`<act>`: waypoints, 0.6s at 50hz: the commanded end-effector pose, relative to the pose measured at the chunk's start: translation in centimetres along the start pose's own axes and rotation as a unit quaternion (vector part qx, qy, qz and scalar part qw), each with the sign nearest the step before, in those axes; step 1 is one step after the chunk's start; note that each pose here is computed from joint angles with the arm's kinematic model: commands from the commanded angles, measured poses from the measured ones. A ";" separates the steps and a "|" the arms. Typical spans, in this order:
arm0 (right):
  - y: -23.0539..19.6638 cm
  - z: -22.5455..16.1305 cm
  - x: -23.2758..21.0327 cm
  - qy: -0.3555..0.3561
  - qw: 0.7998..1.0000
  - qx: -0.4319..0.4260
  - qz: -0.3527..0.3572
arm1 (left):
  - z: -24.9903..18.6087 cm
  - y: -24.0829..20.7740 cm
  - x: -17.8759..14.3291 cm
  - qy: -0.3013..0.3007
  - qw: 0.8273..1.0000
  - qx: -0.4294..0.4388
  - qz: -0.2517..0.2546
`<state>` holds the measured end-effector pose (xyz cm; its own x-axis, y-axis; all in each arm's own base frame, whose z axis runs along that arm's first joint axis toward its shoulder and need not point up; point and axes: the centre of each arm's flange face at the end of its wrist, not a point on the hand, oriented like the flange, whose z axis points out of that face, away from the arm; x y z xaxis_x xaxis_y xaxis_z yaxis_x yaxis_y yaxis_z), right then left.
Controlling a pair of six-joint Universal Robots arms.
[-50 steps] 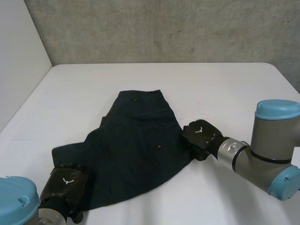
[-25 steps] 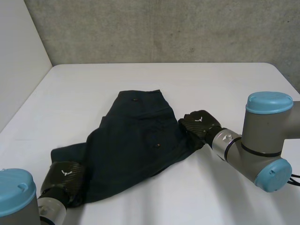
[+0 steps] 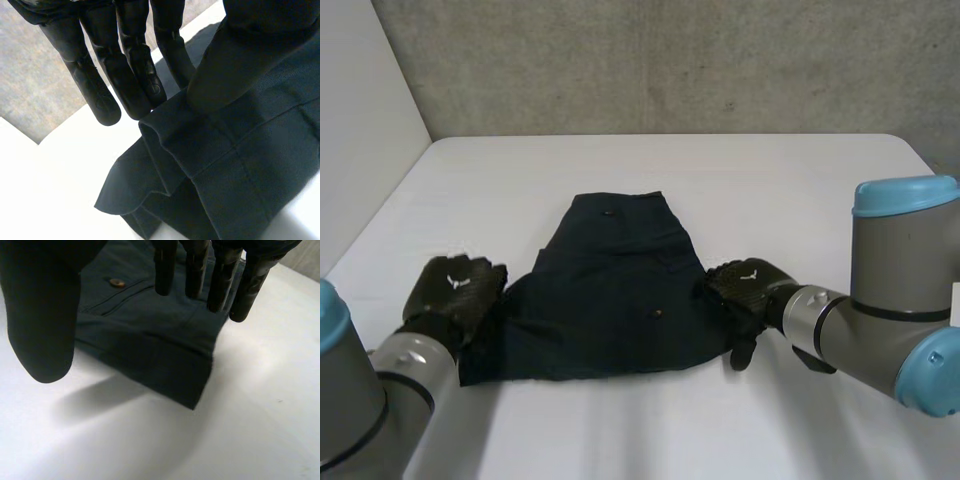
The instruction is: Fold the shorts.
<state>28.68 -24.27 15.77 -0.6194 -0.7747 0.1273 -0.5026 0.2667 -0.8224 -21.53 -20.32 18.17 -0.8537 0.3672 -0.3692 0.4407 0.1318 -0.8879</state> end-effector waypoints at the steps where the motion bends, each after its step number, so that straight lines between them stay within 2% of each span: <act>1: 1.4 1.5 -0.8 0.002 1.000 0.011 0.016 | 0.7 -1.9 -0.7 -0.008 1.000 0.024 -0.007; 7: 1.3 3.2 -0.5 0.016 0.999 0.049 0.005 | 0.6 -2.3 -0.6 -0.003 1.000 0.026 -0.006; 12: -0.2 3.5 0.9 0.061 0.994 0.089 -0.011 | 0.3 -2.8 -0.9 -0.006 1.000 0.030 -0.005; 19: -7.1 -1.0 2.7 0.111 0.975 0.186 -0.041 | -0.8 -8.3 -3.1 -0.039 0.992 0.116 -0.013; 23: -12.2 -5.0 3.1 0.136 0.952 0.265 -0.070 | -3.1 -14.3 -5.9 -0.082 0.972 0.217 -0.023; 24: -14.2 -6.9 3.2 0.148 0.939 0.298 -0.081 | -4.4 -16.8 -7.0 -0.100 0.960 0.261 -0.027; 26: -16.2 -9.0 3.3 0.161 0.925 0.333 -0.093 | -5.8 -18.8 -8.0 -0.114 0.948 0.296 -0.030; 27: -17.9 -11.2 3.3 0.173 0.910 0.363 -0.101 | -7.2 -20.7 -8.9 -0.127 0.936 0.328 -0.034; 30: -20.5 -14.9 2.9 0.182 0.886 0.411 -0.114 | -9.4 -23.3 -10.0 -0.142 0.918 0.367 -0.039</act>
<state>29.65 -26.76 31.05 -0.7483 -0.5644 0.3485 -0.2383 -0.2616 -0.9353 -21.86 -21.27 35.69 -0.9248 0.1964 -0.3258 0.2542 -0.3181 -0.9133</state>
